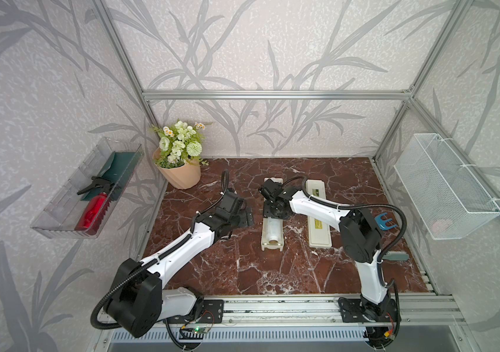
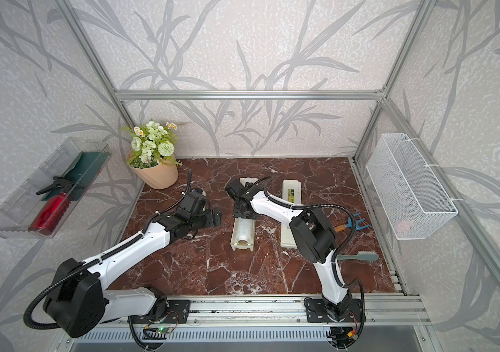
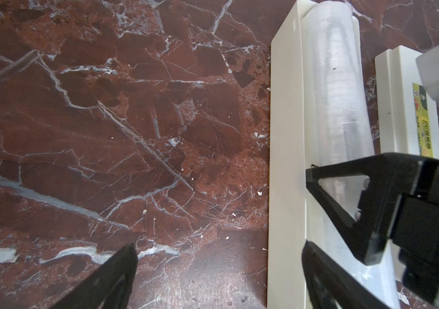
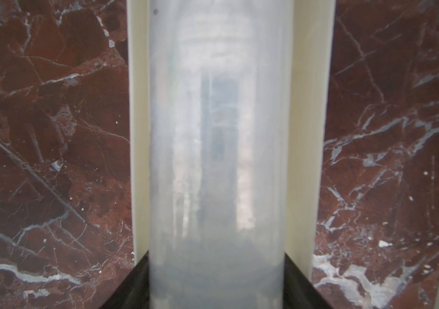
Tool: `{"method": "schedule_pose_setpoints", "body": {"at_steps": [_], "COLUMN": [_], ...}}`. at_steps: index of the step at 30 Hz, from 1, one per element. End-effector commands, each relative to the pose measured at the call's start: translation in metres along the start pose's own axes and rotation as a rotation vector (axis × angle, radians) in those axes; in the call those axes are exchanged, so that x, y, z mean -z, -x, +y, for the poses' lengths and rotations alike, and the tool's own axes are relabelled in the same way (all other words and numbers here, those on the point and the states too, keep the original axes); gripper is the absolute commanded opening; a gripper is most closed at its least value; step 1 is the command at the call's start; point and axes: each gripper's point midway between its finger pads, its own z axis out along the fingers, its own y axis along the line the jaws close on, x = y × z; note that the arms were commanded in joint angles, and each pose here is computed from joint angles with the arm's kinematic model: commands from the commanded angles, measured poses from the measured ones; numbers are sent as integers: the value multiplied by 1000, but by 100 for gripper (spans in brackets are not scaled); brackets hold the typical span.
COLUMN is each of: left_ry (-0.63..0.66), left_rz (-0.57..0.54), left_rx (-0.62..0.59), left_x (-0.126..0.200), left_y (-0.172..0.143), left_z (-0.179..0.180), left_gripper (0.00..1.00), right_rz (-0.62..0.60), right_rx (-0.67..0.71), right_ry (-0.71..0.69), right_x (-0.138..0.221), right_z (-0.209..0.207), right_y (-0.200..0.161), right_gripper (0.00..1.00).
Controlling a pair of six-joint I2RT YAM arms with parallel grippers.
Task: Put plastic wrap rolls into dispensers
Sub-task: Place the plastic wrap into the plastic wrap cutting box, then pick up the lid from the center of the board.
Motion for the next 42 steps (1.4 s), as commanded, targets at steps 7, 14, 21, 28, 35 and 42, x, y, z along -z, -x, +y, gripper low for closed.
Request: {"method": "schedule_pose_setpoints", "body": {"at_steps": [7, 14, 21, 28, 35, 42], "left_ry": [-2, -12, -45, -127, -262, -353], "left_rz": [-3, 1, 17, 42, 62, 112], "left_rx": [-2, 1, 2, 19, 12, 38], "left_x": [1, -2, -9, -21, -30, -41], "left_y": [0, -2, -2, -2, -2, -12], "left_z": [1, 0, -9, -27, -54, -70], "left_gripper": [95, 95, 95, 95, 95, 94], "right_rz": [-87, -90, -117, -182, -145, -82], "right_rx": [1, 55, 126, 198, 227, 194], "right_ry": [-4, -25, 11, 33, 19, -99], "right_x": [1, 7, 27, 67, 90, 82], "right_z": [5, -1, 2, 0, -45, -122], "right_y": [11, 10, 15, 28, 43, 43], "right_gripper": [37, 57, 77, 85, 92, 99]}}
